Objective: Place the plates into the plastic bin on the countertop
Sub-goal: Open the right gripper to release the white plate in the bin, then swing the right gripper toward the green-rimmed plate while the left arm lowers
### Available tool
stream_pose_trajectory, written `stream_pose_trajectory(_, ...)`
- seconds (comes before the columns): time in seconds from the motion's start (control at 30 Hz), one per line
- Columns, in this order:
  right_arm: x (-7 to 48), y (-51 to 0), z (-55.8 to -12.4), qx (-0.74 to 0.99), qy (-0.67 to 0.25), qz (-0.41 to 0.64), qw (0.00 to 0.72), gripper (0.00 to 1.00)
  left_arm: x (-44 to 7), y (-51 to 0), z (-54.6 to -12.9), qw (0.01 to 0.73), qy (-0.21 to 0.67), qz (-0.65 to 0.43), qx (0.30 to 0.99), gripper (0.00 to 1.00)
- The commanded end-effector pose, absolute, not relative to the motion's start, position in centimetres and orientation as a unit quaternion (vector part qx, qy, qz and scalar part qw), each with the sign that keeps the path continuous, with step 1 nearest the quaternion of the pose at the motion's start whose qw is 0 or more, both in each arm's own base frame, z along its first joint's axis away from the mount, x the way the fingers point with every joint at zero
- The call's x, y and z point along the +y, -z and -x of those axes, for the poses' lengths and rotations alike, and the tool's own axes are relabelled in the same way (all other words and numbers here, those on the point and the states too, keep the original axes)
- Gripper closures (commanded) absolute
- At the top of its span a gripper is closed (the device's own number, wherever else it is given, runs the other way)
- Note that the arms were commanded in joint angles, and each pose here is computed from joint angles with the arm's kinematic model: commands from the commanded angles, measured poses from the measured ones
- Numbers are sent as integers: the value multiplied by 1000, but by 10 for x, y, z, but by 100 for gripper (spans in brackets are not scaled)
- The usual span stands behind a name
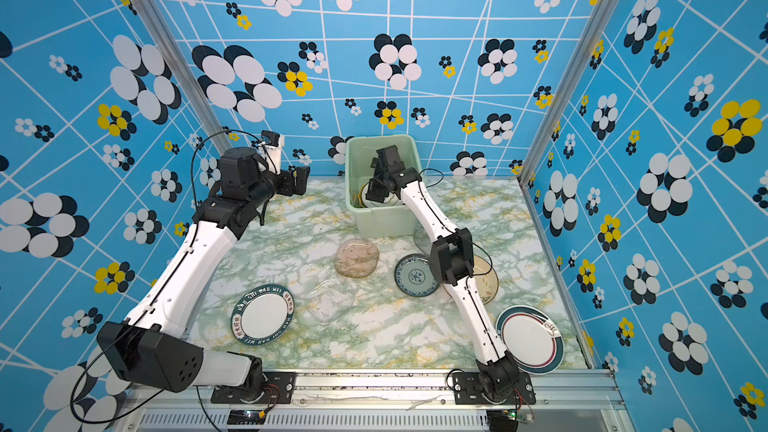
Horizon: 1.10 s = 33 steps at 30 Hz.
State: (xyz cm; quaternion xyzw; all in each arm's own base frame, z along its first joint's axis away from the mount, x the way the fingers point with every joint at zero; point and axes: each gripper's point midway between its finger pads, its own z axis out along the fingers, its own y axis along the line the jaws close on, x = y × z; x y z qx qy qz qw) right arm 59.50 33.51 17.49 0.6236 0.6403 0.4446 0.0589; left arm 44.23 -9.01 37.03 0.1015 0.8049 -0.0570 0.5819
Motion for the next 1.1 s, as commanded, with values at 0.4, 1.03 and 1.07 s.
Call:
stream_pose_trajectory(0.4, 335, -302, -595, 614, -569, -541, 80, 1, -79, -391, -436, 616, 61, -44, 785, 1)
stream_pose_trajectory(1.03, 290, -391, -498, 824, -486, -24, 291, 5, -58, -365, -376, 453, 187, 182, 853, 4)
stream_pose_trajectory(1.07, 291, -384, -489, 830, -480, -1, 283, 5, -57, -361, -367, 442, 188, 195, 855, 4)
